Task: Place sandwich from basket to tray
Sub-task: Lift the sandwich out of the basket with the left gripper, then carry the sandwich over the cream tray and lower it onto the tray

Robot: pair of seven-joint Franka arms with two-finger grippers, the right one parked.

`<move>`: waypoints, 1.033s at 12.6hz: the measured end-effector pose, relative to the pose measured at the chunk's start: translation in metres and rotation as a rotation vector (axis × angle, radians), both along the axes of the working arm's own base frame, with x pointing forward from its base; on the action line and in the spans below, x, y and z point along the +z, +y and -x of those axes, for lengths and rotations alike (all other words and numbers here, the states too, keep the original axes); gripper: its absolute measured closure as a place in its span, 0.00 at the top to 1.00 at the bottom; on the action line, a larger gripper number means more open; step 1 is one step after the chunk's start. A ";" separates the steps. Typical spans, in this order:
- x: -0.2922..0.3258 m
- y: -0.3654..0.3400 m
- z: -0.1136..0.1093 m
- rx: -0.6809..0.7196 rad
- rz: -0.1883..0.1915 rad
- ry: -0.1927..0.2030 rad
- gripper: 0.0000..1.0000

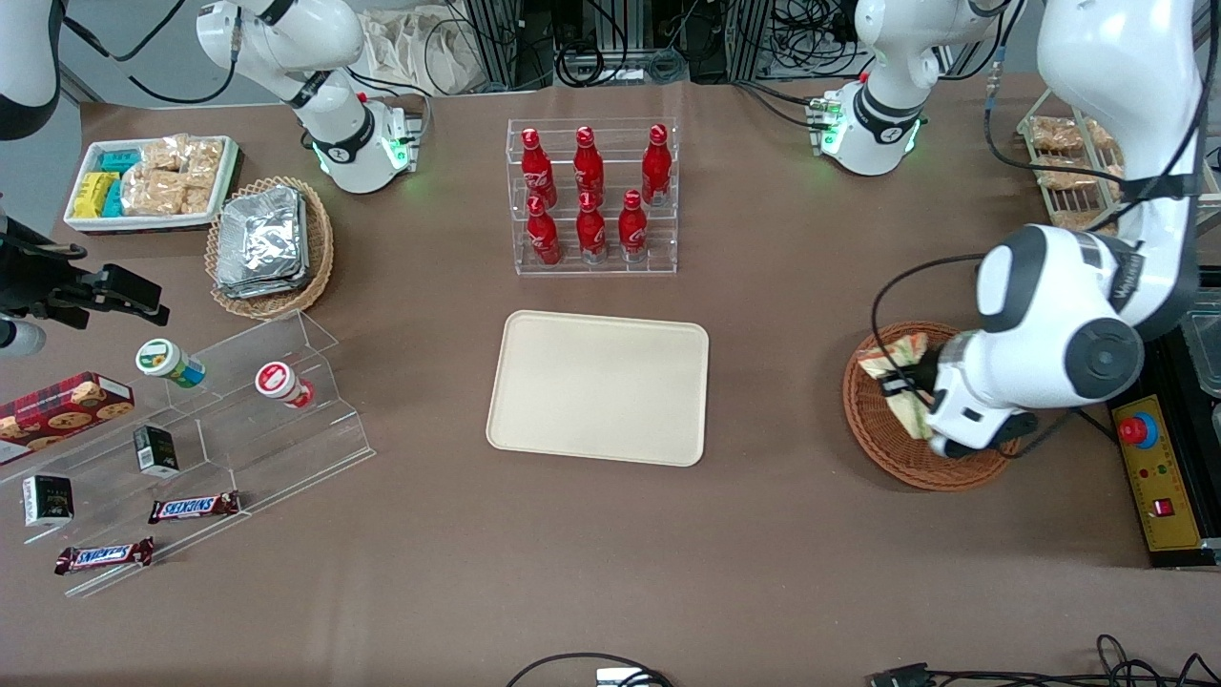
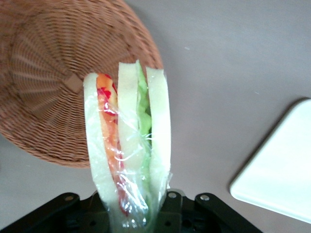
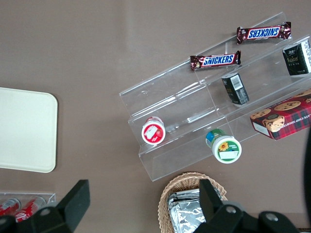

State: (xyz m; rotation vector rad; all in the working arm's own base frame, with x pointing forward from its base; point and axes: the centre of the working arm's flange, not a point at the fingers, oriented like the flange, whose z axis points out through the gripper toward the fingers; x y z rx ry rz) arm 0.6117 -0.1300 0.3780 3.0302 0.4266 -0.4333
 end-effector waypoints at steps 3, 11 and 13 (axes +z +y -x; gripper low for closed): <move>0.006 -0.062 0.013 -0.080 0.020 -0.010 0.22; -0.079 -0.223 0.055 -0.295 0.083 -0.026 0.22; -0.117 -0.244 0.064 -0.346 0.069 -0.029 0.22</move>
